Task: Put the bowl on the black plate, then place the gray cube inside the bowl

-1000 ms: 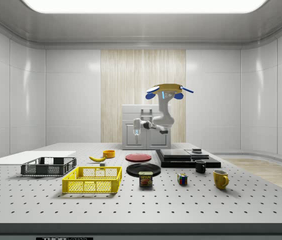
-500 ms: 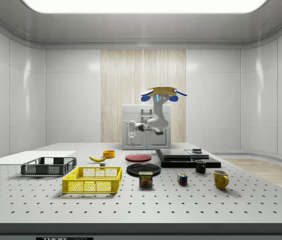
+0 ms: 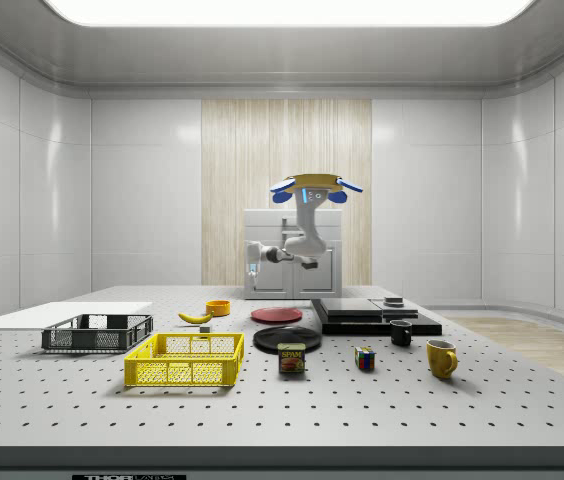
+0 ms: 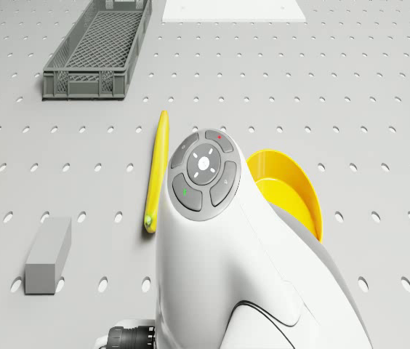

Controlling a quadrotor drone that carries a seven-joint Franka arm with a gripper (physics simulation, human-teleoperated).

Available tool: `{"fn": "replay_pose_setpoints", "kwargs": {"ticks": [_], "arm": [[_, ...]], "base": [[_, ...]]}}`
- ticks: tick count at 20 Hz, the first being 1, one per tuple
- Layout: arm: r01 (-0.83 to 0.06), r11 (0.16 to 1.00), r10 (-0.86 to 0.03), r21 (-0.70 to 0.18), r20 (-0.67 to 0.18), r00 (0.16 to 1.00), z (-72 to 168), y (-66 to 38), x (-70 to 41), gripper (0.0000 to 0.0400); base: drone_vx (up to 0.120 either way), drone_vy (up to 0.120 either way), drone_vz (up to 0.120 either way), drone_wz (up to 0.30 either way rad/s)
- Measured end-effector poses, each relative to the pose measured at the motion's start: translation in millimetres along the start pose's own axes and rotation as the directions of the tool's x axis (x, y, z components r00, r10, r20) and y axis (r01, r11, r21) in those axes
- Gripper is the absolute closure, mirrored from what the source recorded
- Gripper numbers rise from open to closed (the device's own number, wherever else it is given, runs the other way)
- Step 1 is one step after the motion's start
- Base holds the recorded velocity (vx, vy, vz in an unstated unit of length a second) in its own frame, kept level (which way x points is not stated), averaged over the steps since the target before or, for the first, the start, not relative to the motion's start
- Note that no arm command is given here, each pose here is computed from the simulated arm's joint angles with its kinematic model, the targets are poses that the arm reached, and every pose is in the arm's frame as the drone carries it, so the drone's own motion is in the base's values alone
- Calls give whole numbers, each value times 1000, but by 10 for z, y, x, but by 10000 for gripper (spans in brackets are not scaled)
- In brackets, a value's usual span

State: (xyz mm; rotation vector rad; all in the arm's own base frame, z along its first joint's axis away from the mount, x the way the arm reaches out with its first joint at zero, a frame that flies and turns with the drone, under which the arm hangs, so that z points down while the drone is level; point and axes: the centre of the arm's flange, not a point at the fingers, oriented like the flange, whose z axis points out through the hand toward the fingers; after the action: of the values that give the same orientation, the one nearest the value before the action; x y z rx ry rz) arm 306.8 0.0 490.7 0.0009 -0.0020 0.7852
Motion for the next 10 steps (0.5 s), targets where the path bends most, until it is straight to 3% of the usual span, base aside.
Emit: {"fn": "replay_pose_setpoints", "kwargs": {"ticks": [2, 5, 10], "arm": [[0, 1000, 0, 0, 0, 1000, 0, 0, 0, 0], [0, 1000, 0, 0, 0, 1000, 0, 0, 0, 0], [0, 1000, 0, 0, 0, 1000, 0, 0, 0, 0]], "base": [[120, 0, 0, 0], [120, -120, 0, 0], [120, 0, 0, 0]]}}
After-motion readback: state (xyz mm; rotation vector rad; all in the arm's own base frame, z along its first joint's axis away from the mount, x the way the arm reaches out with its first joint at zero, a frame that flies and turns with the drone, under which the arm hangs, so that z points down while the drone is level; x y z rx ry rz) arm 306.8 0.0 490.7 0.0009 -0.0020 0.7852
